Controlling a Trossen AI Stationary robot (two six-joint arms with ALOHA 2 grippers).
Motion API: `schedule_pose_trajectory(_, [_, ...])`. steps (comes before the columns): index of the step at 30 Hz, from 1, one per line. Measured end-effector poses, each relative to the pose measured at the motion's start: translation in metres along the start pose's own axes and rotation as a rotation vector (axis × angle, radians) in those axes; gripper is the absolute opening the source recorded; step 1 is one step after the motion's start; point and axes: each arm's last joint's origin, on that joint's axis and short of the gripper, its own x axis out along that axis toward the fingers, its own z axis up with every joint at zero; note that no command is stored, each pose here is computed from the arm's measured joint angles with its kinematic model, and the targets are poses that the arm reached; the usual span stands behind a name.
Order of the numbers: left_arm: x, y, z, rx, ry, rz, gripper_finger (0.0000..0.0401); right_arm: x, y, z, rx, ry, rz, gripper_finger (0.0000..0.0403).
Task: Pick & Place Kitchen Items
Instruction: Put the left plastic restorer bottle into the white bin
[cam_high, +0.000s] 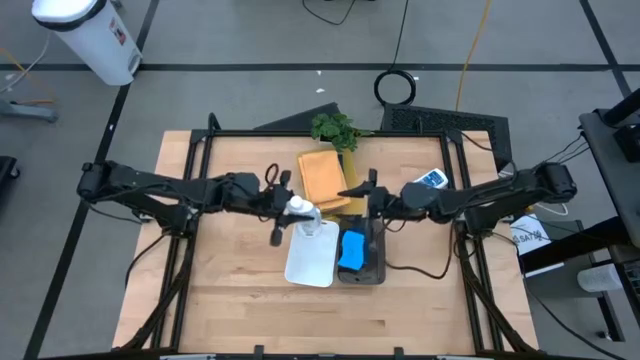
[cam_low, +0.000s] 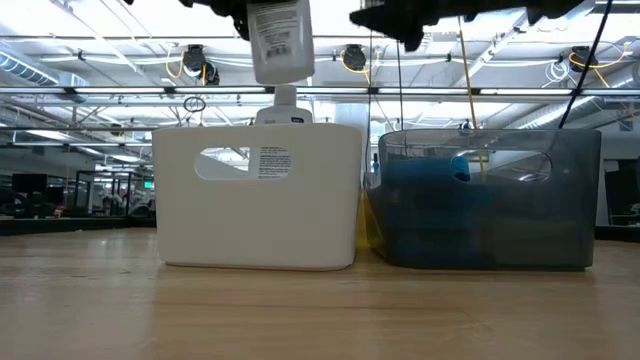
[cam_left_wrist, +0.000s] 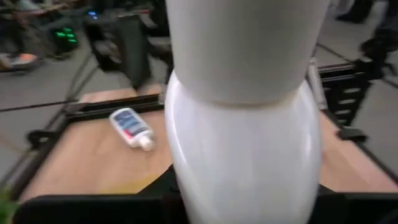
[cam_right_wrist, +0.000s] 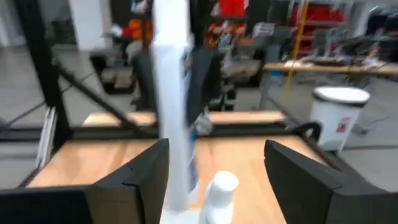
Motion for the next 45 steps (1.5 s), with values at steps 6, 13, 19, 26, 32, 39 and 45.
schedule_pose_trajectory(6, [0.0, -0.002, 0.005, 0.021, -0.039, 0.073, 0.0092, 0.018, 0.004, -0.022, -0.018, 0.035, 0.078, 0.0246])
schedule_pose_trajectory(13, [-0.001, -0.002, 0.006, 0.02, -0.051, 0.071, 0.0092, 0.056, 0.002, -0.035, -0.021, 0.074, 0.082, 0.0263])
schedule_pose_trajectory(19, [-0.001, -0.002, 0.007, 0.022, -0.056, 0.072, 0.0092, 0.081, 0.005, -0.035, -0.011, 0.071, 0.115, 0.0254])
schedule_pose_trajectory(26, [0.0, -0.003, 0.007, 0.008, -0.053, 0.058, 0.0092, 0.086, 0.013, -0.038, -0.021, 0.098, 0.154, 0.0158])
schedule_pose_trajectory(32, [0.0, -0.005, 0.006, -0.025, -0.05, 0.057, 0.0105, 0.084, 0.016, -0.04, -0.019, 0.122, 0.161, 0.0075])
schedule_pose_trajectory(39, [-0.017, -0.009, 0.048, 0.023, 0.024, 0.079, 0.0213, 0.083, 0.017, -0.048, -0.029, 0.19, 0.175, 0.0075])
schedule_pose_trajectory(45, [-0.037, -0.01, 0.09, 0.046, 0.064, 0.086, 0.0288, 0.083, 0.018, -0.049, -0.036, 0.203, 0.179, 0.0075])
